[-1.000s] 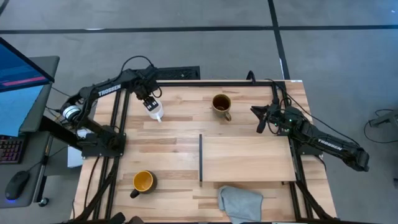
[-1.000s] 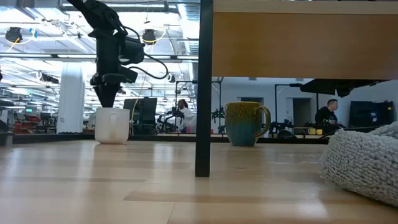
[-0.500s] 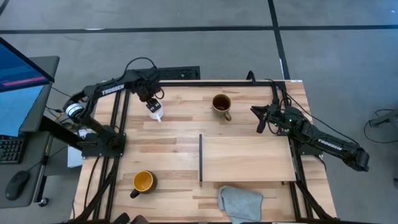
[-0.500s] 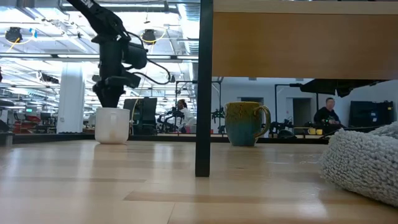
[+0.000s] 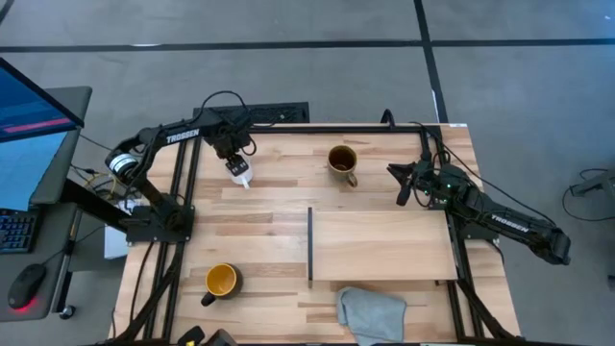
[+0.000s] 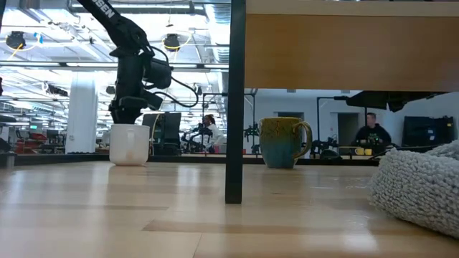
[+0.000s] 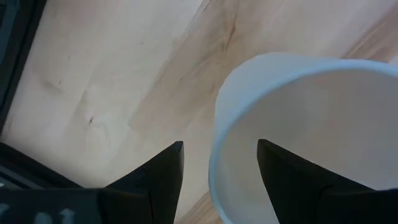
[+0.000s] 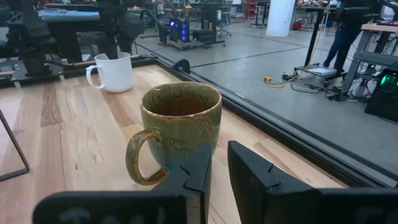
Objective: Stack small to large cups/mugs on shelf
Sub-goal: Put the white mug on the shelf
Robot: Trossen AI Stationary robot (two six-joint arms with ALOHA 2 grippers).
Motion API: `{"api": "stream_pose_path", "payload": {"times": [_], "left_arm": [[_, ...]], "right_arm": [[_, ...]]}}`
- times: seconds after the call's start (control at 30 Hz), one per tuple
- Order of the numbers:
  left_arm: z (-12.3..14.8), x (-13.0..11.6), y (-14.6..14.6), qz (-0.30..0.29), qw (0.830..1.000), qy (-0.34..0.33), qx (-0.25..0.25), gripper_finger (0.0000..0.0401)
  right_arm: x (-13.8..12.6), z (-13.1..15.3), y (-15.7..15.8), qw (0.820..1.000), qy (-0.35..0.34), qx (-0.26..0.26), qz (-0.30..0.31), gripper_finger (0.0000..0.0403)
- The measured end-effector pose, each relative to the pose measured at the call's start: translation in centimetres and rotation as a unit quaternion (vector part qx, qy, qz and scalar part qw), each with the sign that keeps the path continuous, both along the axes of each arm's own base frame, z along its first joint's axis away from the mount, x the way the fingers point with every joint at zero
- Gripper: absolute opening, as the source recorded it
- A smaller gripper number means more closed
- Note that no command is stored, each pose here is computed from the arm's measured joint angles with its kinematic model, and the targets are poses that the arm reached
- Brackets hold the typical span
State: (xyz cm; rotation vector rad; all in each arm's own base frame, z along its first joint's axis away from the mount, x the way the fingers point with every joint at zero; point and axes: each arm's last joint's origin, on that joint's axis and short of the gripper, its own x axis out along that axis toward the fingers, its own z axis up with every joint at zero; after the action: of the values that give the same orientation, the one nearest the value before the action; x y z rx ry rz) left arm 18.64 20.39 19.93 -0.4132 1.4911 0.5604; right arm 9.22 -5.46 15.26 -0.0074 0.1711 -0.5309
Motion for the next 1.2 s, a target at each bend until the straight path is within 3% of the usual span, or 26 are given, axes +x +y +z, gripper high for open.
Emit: {"api": "stream_pose_path", "payload": {"times": [0.5,0.73,1.2], "left_arm": [[0.01,0.07,0.07,0.002,1.0,-0.004,0.003,0.0196],[0.01,0.07,0.07,0.033,0.999,-0.008,0.003,0.0188],[0.01,0.08,0.07,0.025,1.0,-0.008,0.003,0.0015]], "right_arm": [[0.0,0.0,0.0,1.0,0.0,0.0,0.0,0.0076],[0.0,0.0,0.0,1.0,0.0,0.0,0.0,0.0076],[0.0,0.0,0.0,1.0,0.0,0.0,0.0,0.0076]]}}
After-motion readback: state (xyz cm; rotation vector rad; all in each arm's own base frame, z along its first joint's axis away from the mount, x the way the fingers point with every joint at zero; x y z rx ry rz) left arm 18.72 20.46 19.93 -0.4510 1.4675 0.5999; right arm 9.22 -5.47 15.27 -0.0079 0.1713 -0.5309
